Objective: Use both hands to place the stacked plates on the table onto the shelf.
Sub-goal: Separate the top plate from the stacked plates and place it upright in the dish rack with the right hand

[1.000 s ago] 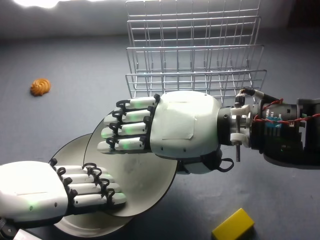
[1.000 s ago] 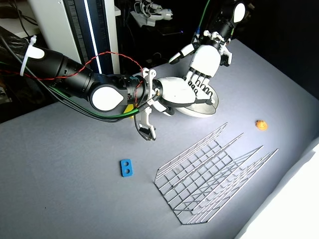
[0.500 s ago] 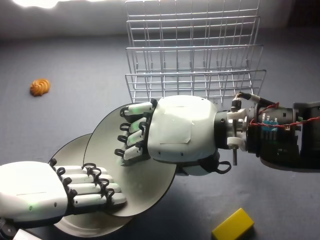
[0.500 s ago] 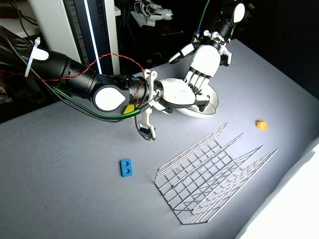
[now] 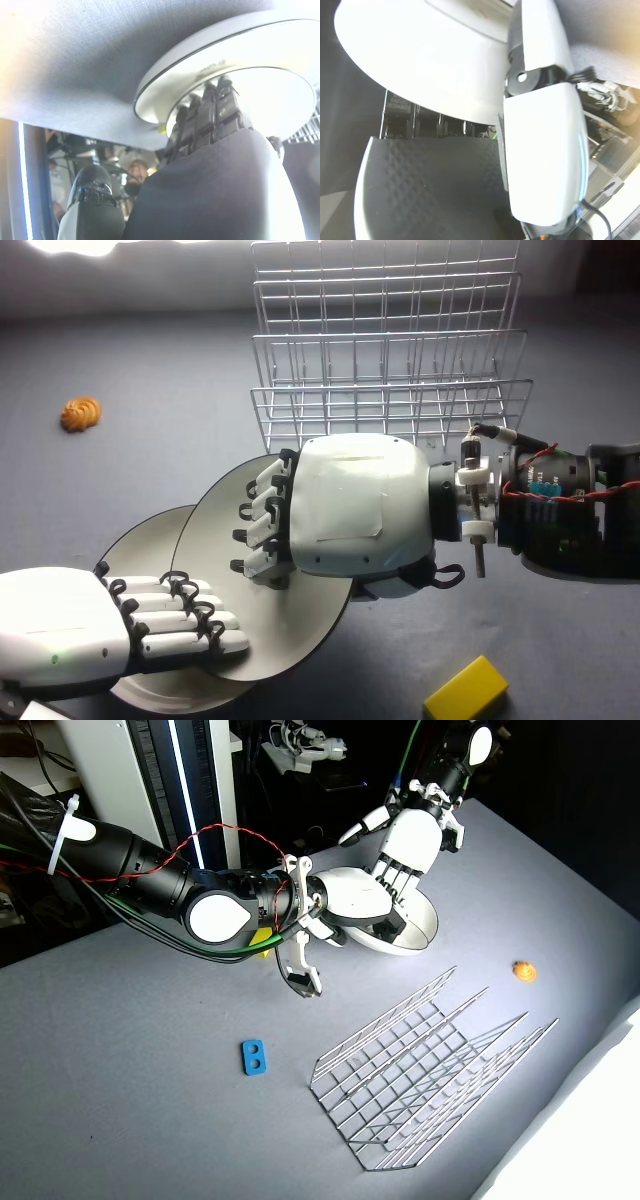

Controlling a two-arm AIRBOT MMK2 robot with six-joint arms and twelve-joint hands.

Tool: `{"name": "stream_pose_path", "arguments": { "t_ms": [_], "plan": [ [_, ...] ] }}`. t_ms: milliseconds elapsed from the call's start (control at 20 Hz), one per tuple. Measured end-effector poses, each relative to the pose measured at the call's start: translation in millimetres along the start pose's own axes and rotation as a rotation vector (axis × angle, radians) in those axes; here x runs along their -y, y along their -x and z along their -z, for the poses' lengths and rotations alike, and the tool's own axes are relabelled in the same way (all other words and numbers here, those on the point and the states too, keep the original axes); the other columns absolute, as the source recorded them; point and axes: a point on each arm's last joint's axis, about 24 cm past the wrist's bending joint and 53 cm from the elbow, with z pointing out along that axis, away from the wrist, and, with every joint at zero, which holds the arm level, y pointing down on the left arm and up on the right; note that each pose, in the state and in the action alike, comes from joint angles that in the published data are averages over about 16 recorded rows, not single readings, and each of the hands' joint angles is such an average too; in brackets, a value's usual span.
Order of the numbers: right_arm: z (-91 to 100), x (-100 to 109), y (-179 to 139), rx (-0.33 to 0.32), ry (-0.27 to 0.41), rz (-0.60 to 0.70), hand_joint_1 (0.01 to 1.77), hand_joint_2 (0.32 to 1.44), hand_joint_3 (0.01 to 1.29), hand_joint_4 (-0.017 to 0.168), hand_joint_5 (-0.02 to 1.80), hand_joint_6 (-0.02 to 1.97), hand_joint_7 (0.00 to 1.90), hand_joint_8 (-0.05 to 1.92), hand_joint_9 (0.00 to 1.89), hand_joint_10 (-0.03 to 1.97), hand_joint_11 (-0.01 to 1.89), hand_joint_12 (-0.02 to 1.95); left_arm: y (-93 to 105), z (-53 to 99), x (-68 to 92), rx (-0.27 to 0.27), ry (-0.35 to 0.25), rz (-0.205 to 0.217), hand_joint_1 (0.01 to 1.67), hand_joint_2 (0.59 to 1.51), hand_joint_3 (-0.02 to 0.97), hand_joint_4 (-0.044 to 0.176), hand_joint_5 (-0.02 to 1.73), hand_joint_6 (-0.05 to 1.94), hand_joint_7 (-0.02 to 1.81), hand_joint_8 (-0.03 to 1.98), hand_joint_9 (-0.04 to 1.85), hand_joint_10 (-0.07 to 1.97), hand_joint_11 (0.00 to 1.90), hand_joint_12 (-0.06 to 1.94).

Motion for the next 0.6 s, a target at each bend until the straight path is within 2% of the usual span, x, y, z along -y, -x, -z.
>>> {"name": "stream_pose_path", "arguments": {
  "t_ms": [250,600],
  "plan": [
    [-0.8,-4,2,0.011,0.013,-0.004,1.27,0.93,0.01,0.000,0.82,0.84,0.86,0.67,0.84,0.75,0.78,1.12,23.7,5.9,-7.6,0.068,0.016,0.029,0.02,1.073,0.021,0.005,0.03,-0.01,0.02,-0.01,0.01,0.00,0.02,-0.01],
    [-2.0,-10,3,0.017,0.023,-0.020,1.27,0.91,0.01,-0.004,0.84,0.98,0.91,0.77,0.89,0.93,0.85,1.14,77.5,25.3,-22.3,0.222,0.049,0.067,0.02,1.070,0.021,0.003,0.05,0.01,0.05,0.00,0.02,0.01,0.02,0.00]
  ]
}}
